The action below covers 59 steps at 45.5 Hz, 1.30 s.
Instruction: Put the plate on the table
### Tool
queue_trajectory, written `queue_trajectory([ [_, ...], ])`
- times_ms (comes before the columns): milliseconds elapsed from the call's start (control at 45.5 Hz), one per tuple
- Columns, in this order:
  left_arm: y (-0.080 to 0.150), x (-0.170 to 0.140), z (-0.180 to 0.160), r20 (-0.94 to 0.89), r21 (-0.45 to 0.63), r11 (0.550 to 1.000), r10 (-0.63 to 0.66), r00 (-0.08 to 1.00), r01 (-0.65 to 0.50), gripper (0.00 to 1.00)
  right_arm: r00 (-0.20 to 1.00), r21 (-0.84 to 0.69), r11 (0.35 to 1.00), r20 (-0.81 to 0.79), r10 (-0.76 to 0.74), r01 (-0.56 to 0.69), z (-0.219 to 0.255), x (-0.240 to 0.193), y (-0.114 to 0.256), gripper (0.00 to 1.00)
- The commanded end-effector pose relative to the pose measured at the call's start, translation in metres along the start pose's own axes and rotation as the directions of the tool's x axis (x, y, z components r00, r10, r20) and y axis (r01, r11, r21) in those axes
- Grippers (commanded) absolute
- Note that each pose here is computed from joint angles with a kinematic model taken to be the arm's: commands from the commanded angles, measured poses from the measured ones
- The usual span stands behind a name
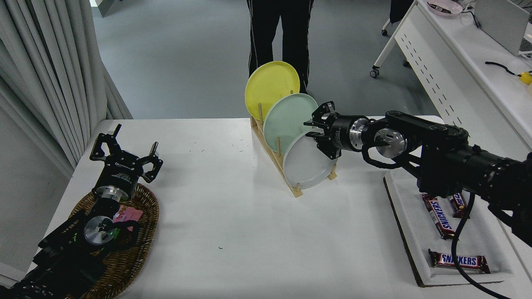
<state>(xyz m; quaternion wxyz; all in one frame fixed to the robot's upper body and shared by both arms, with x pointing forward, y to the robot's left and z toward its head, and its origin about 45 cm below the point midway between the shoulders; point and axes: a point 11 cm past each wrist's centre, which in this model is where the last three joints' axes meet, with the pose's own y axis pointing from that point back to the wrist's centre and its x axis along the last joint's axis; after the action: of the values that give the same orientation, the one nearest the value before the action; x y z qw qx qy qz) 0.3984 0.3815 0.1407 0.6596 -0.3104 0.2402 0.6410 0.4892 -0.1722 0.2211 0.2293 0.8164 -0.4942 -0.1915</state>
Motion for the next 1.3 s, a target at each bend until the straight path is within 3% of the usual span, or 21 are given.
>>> queue_trajectory([
  [0, 0.0000, 0.0000, 0.0000, 0.000, 0.000, 1.000, 0.000, 1.000, 0.000, 1.00, 1.000, -0.012, 1.000, 0.001, 0.002, -0.002, 0.0014, 0.0003, 0.0000, 0.22],
  [440, 0.0000, 0.0000, 0.0000, 0.000, 0.000, 1.000, 0.000, 1.000, 0.000, 1.00, 1.000, -0.018, 1.000, 0.005, 0.009, -0.009, 0.0024, 0.0021, 0.0003, 0.13],
  [835, 0.0000, 0.0000, 0.0000, 0.000, 0.000, 1.000, 0.000, 1.000, 0.000, 1.00, 1.000, -0.018, 1.000, 0.005, 0.009, -0.009, 0.0025, 0.0014, 0.0000, 0.12],
  [1275, 0.0000, 0.0000, -0.0001, 0.000, 0.001, 1.000, 0.000, 1.000, 0.000, 1.00, 1.000, -0.008, 1.000, 0.016, 0.006, -0.006, -0.0007, 0.0003, 0.0000, 0.01],
])
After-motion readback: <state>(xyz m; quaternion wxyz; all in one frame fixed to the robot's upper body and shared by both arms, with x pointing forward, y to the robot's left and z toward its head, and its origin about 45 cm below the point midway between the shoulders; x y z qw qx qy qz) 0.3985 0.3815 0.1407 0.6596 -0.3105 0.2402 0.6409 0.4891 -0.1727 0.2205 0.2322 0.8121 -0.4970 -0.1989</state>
